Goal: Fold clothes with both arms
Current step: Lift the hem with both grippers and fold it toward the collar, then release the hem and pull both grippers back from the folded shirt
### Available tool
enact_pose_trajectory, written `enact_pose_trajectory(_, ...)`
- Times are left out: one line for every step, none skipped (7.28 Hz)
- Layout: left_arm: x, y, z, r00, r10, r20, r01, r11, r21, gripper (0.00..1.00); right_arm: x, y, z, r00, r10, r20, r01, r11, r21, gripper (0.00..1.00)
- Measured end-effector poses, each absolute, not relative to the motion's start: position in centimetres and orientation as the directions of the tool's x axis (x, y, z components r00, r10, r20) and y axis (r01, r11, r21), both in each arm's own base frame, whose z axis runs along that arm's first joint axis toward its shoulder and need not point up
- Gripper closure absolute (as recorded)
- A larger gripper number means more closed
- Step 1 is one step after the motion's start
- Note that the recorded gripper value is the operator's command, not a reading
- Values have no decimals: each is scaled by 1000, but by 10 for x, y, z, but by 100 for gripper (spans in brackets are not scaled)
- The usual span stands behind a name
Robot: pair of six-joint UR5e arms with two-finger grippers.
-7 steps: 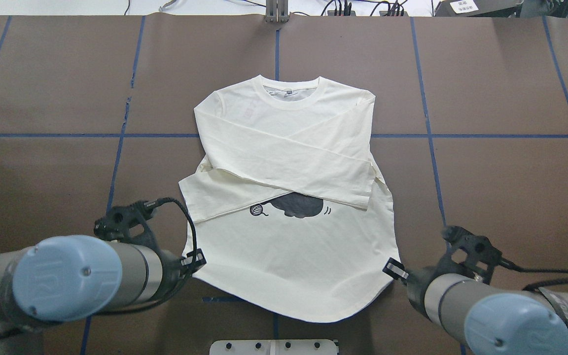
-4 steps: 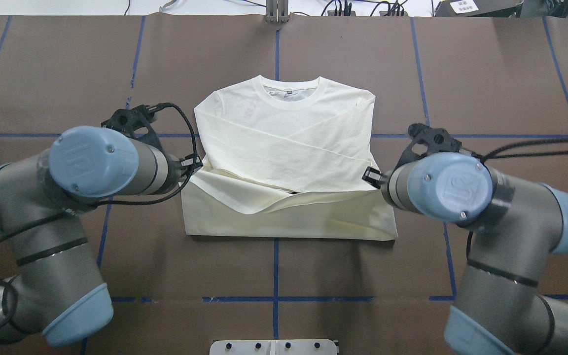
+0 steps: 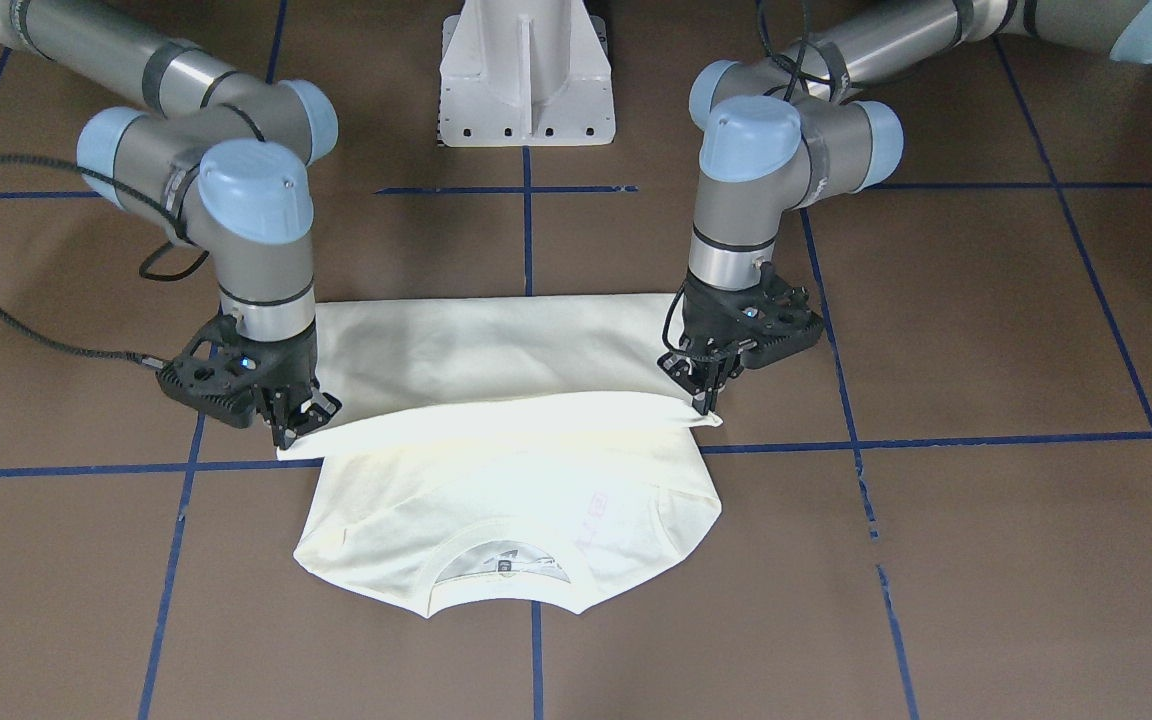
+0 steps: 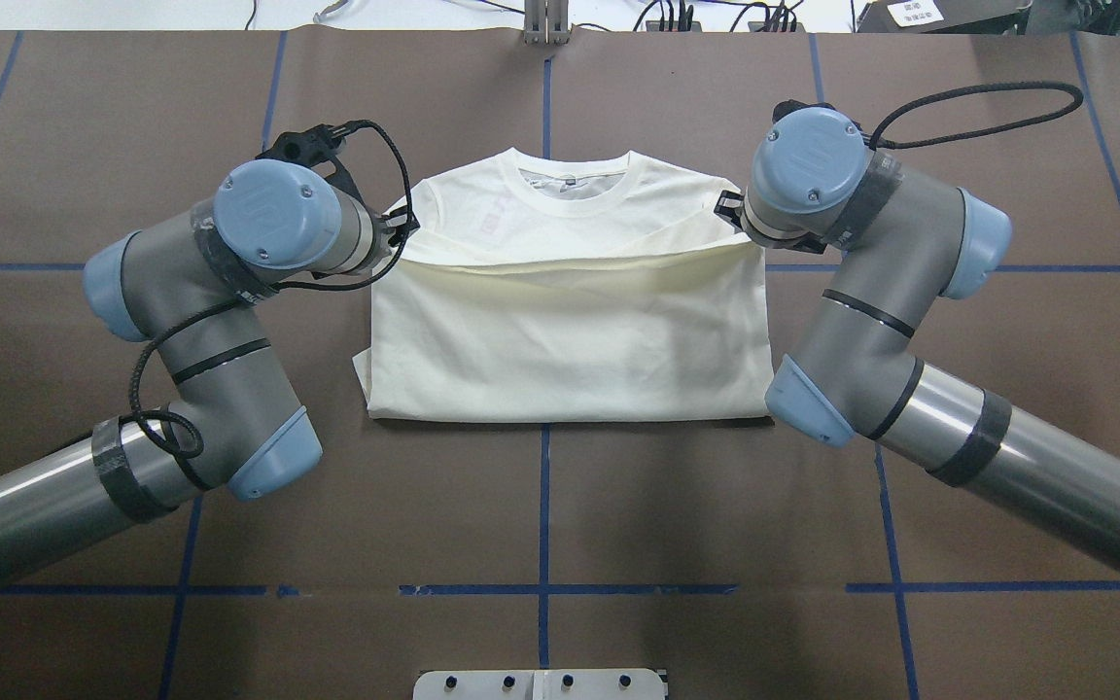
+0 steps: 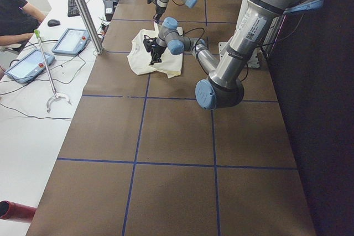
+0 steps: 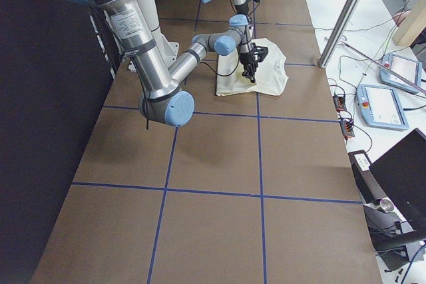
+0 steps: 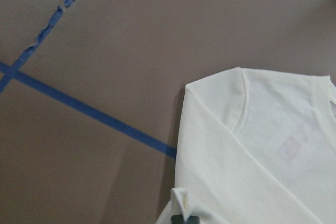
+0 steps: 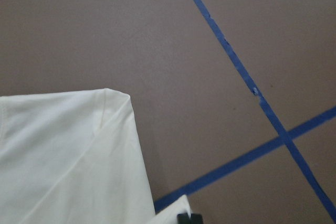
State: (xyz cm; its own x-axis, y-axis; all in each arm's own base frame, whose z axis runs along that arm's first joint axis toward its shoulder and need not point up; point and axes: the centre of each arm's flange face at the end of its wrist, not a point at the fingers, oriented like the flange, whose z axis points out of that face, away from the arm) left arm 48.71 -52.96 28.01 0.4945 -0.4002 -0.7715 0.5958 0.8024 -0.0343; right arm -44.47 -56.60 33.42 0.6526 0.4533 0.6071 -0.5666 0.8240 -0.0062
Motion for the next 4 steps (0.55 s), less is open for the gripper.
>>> enact_pose_trajectory(494, -544, 292, 494, -396, -774, 612, 791, -14, 100, -449, -591, 343, 645, 457, 613, -572, 820, -9, 100)
enact_pose_trajectory(498, -553, 300, 501, -384, -775, 619, 785, 12, 100, -456, -609, 346, 647, 460, 608, -573, 819, -10, 100)
enact_pose_trajectory(498, -558, 302, 519, -360, -775, 613, 789, 44, 98, -460, -620, 348, 653, 462, 601, -573, 820, -8, 100)
enact_pose_trajectory(497, -561, 302, 532, -341, -775, 605, 793, 67, 94, -462, -626, 348, 656, 461, 598, -572, 820, -4, 100)
